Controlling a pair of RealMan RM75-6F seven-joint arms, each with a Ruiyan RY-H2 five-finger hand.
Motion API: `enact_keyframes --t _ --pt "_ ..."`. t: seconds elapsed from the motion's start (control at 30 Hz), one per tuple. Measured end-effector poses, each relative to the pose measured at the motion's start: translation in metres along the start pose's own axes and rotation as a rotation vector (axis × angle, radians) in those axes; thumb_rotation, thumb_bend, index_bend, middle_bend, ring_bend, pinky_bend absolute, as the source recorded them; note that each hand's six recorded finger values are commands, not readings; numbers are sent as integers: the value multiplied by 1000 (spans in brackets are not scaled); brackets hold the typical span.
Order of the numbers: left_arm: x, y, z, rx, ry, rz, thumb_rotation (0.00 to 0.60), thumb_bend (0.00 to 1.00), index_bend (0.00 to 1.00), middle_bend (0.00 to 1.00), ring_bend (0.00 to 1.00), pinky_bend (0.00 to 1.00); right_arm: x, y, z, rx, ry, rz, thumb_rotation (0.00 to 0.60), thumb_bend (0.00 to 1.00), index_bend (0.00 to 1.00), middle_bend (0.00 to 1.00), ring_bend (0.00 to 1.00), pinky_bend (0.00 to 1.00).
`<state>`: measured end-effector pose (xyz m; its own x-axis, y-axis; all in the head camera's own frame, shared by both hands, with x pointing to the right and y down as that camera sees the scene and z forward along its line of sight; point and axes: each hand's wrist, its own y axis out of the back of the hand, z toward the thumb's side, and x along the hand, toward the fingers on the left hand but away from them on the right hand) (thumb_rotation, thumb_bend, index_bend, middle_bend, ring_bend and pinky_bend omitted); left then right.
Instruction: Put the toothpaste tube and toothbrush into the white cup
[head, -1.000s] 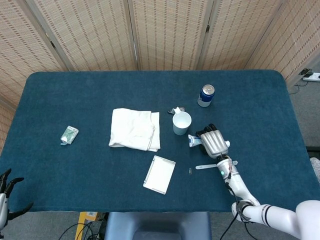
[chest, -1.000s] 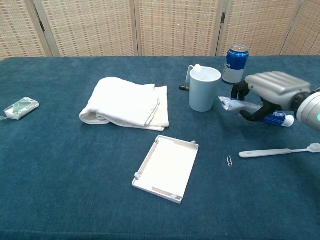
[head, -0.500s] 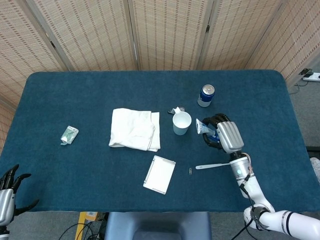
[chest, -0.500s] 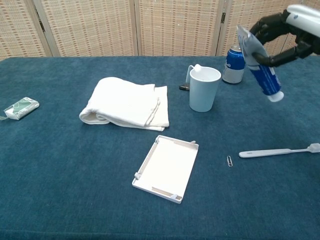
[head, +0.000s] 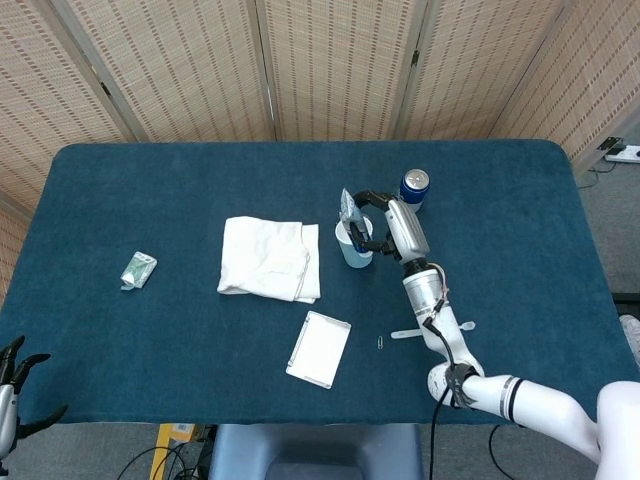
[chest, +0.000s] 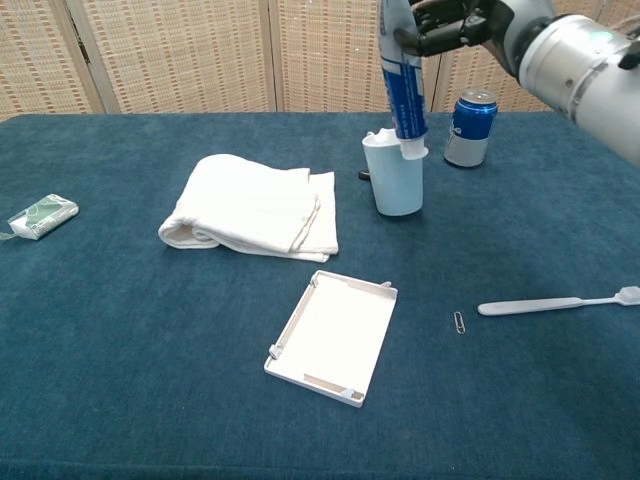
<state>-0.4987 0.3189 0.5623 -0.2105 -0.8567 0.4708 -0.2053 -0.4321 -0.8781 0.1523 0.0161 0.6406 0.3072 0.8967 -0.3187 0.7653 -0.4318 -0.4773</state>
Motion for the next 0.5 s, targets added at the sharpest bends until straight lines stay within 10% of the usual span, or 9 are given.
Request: enact_keyframes --t 0.5 --pt "-4 1 -6 7 23 0 600 135 287 54 23 147 -15 16 6 -81 -21 -21 600 374 675 600 332 226"
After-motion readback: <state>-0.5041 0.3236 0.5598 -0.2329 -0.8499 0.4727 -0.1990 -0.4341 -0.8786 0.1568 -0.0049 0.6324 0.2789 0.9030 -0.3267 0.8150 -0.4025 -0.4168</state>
